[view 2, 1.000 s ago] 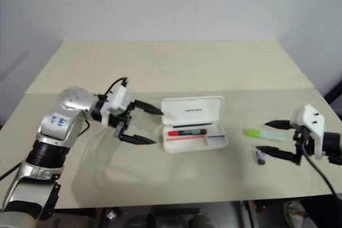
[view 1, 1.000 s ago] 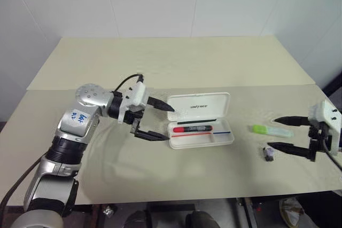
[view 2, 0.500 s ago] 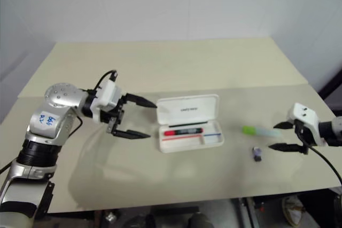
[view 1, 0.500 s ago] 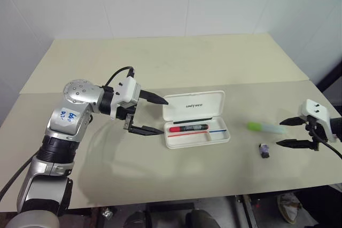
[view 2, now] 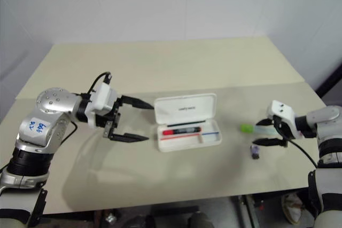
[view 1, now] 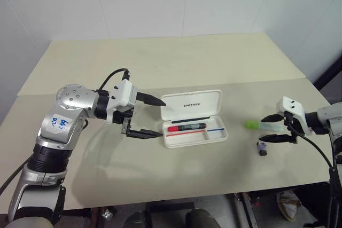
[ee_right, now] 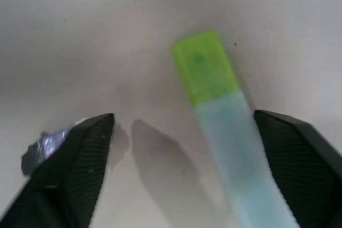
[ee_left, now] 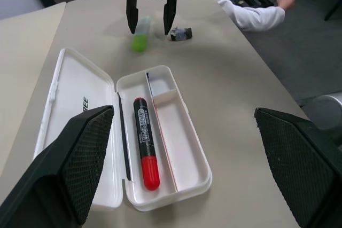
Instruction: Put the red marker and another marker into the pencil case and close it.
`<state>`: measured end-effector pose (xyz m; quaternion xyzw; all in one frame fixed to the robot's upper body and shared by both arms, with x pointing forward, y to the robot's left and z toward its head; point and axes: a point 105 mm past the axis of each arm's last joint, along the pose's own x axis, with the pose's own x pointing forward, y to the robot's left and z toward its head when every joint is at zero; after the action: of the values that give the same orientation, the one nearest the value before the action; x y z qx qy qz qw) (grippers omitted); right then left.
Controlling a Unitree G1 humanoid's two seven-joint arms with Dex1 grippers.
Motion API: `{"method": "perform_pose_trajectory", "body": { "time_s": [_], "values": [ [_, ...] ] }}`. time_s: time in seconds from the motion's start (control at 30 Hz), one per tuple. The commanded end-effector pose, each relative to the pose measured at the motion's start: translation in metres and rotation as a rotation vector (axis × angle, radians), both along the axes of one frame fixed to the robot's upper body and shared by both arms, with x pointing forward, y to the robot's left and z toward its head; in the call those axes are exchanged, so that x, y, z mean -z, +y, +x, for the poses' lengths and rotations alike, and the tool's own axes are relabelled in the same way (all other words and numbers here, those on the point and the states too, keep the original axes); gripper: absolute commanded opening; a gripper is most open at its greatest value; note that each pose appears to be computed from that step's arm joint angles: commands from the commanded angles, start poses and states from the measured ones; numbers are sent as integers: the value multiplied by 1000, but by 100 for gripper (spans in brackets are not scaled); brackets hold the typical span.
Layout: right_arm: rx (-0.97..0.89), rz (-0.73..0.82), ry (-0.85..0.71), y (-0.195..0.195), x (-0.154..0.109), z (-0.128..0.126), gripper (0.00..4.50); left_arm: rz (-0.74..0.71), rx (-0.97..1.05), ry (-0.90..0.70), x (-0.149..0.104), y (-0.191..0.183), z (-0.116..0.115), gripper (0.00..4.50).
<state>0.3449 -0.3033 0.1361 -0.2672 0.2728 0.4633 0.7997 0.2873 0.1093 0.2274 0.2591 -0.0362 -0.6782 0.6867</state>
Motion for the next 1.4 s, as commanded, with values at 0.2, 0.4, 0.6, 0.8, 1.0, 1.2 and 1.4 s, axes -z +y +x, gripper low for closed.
{"method": "perform_pose_trajectory", "body": {
  "time_s": [0.2,0.4,0.6,0.8,1.0,1.2,1.4],
  "values": [
    [-66,20,41,10,4,-4,119,-7,6,-53,-12,2,-6,450],
    [-50,27,-33,11,1,2,110,-7,7,-63,-11,0,-2,450],
    [-94,25,-160,11,-39,6,110,-5,9,-64,-7,2,5,450],
    [-260,28,-251,42,-76,-6,110,-6,-7,-47,3,8,12,450],
    [-419,112,-240,117,-84,-48,110,4,-27,-11,20,15,15,450],
    [-463,169,-198,175,-72,-68,110,34,-35,34,35,21,15,450],
    [-526,203,-184,216,-62,-67,110,51,-49,57,45,27,12,450]
  ]
}}
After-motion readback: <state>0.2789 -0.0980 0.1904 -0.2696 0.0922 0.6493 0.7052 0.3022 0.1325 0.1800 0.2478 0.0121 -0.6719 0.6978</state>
